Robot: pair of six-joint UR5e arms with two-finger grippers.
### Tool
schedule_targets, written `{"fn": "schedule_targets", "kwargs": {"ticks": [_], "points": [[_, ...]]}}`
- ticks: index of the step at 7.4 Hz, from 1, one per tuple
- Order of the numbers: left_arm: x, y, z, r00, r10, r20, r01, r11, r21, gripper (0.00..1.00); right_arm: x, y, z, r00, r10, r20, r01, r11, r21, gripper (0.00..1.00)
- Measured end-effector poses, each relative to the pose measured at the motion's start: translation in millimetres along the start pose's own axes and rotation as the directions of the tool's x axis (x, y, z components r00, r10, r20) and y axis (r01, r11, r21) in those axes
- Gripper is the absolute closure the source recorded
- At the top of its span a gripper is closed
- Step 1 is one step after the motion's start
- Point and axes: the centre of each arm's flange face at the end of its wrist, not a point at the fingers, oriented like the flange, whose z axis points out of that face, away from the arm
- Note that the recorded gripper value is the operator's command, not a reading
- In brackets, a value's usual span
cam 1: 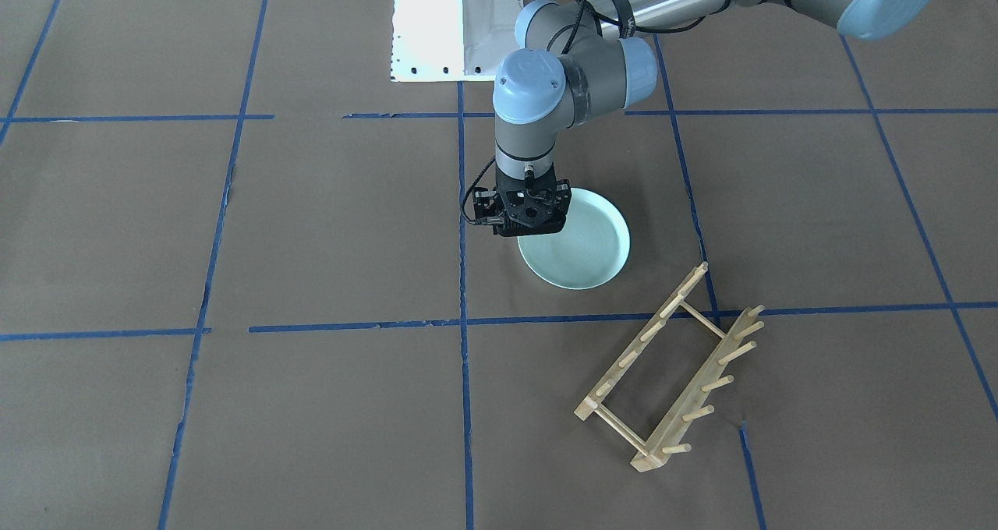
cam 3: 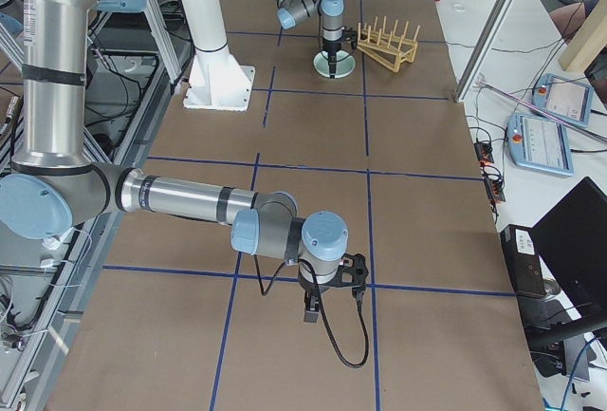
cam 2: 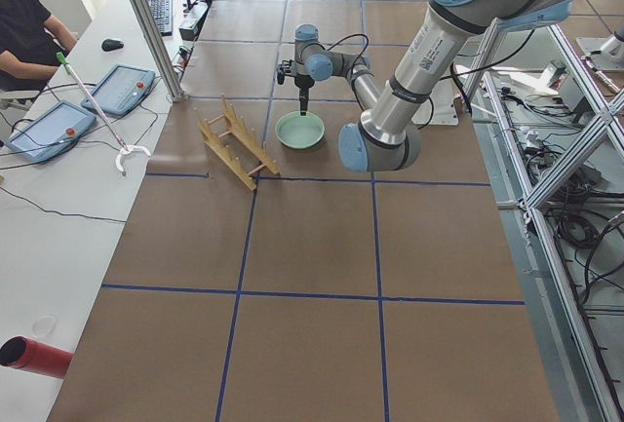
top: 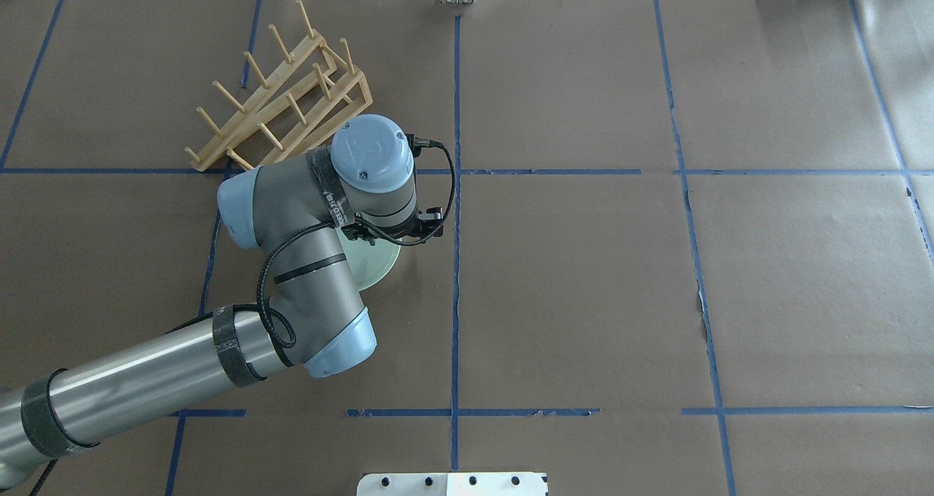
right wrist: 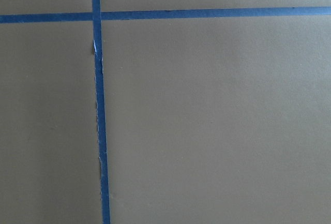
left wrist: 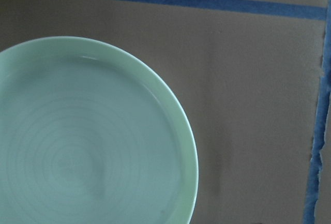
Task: Place plate on rack
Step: 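Close the left gripper on the plate rim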
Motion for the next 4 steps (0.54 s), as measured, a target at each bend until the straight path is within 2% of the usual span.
{"fn": "schedule_targets", "kwargs": {"ticks": [1, 2, 3, 4], "points": [[0.0, -1.5, 5.8, 1.0, 0.009, 0.009, -0.01, 1.0, 0.021, 0.19, 0.0, 0.0, 0.0, 1.0, 0.0, 0.0, 0.0, 1.0, 0.0, 0.0], [0.5, -2.2, 13.1, 1.0, 0.017, 0.01, -0.017, 0.999, 0.041, 0.25, 0.0, 0.0, 0.0, 1.0, 0.0, 0.0, 0.0, 1.0, 0.0, 0.0], [0.8, -2.9, 17.5, 1.0, 0.021, 0.008, -0.021, 0.998, 0.053, 0.37, 0.0, 0.0, 0.0, 1.0, 0.0, 0.0, 0.0, 1.0, 0.0, 0.0], [0.1, -3.4, 20.1, 1.0, 0.022, 0.009, -0.022, 0.998, 0.057, 0.41, 0.0, -0.1, -0.1, 1.0, 0.0, 0.0, 0.0, 1.0, 0.0, 0.0]]}}
